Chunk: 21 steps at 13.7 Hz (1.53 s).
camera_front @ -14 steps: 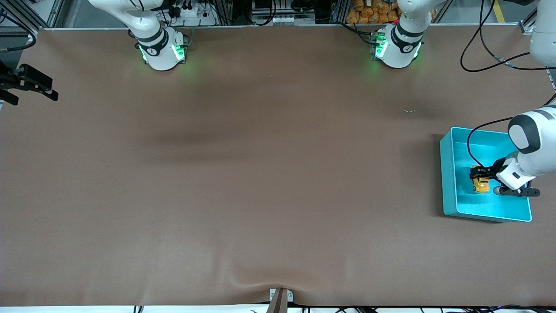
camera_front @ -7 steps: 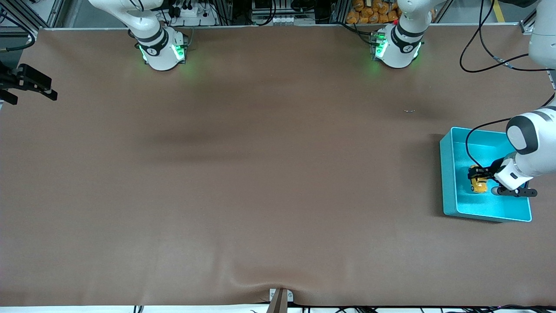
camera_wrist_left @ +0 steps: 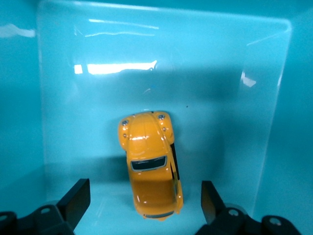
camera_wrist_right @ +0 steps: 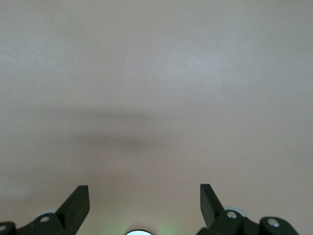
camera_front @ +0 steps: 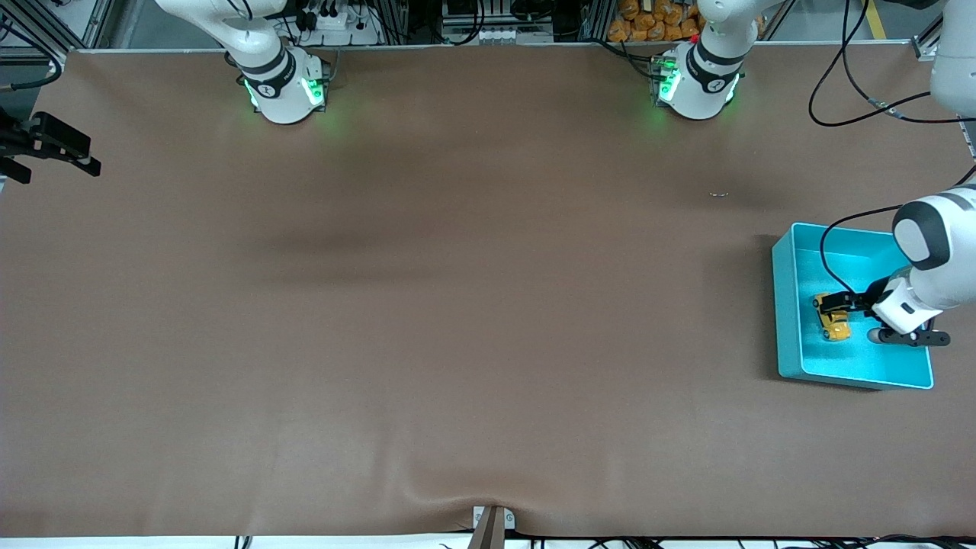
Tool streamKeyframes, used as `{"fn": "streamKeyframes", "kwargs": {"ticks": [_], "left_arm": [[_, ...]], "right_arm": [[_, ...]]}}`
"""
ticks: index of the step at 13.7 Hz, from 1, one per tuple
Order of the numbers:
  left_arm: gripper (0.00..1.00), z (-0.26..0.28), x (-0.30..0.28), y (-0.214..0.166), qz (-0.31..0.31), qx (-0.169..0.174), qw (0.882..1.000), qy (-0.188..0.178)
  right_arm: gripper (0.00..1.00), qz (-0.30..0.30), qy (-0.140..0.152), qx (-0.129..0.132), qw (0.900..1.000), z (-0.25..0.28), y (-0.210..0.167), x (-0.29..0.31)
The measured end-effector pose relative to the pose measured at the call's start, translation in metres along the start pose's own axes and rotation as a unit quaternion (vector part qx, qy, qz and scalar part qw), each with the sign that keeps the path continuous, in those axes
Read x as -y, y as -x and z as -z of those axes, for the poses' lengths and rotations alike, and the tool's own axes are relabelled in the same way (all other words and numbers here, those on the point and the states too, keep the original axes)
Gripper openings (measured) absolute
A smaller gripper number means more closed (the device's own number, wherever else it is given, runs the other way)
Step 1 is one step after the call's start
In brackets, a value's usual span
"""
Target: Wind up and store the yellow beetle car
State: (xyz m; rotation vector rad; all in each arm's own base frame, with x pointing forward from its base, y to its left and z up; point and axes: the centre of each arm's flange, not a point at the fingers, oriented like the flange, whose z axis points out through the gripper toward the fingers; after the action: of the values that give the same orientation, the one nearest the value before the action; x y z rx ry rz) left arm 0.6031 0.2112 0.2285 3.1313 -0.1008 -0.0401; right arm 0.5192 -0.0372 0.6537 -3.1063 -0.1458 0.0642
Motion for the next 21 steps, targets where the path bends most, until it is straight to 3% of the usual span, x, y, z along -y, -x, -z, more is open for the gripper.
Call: {"fn": "streamKeyframes", "kwargs": {"ticks": [6,12,21], "left_arm": [[1.00,0.113,-0.026,0.003,0.010,-0.013,1.000,-0.018],[1.00,0.193,-0.133,-0.002,0.049,-0.024,0.998,-0.020],[1.00,0.285,-0.242,0.033,0.066,-0.019,0.997,-0.040]], "right_arm": [[1.00,-0.001,0.000,0.000,1.000,0.000,0.000,-0.001],[1.00,-0.002,0.000,0.000,1.000,0.000,0.000,-0.002],[1.00,-0.012,0.001,-0.002,1.000,0.002,0.002,-0.012]]}}
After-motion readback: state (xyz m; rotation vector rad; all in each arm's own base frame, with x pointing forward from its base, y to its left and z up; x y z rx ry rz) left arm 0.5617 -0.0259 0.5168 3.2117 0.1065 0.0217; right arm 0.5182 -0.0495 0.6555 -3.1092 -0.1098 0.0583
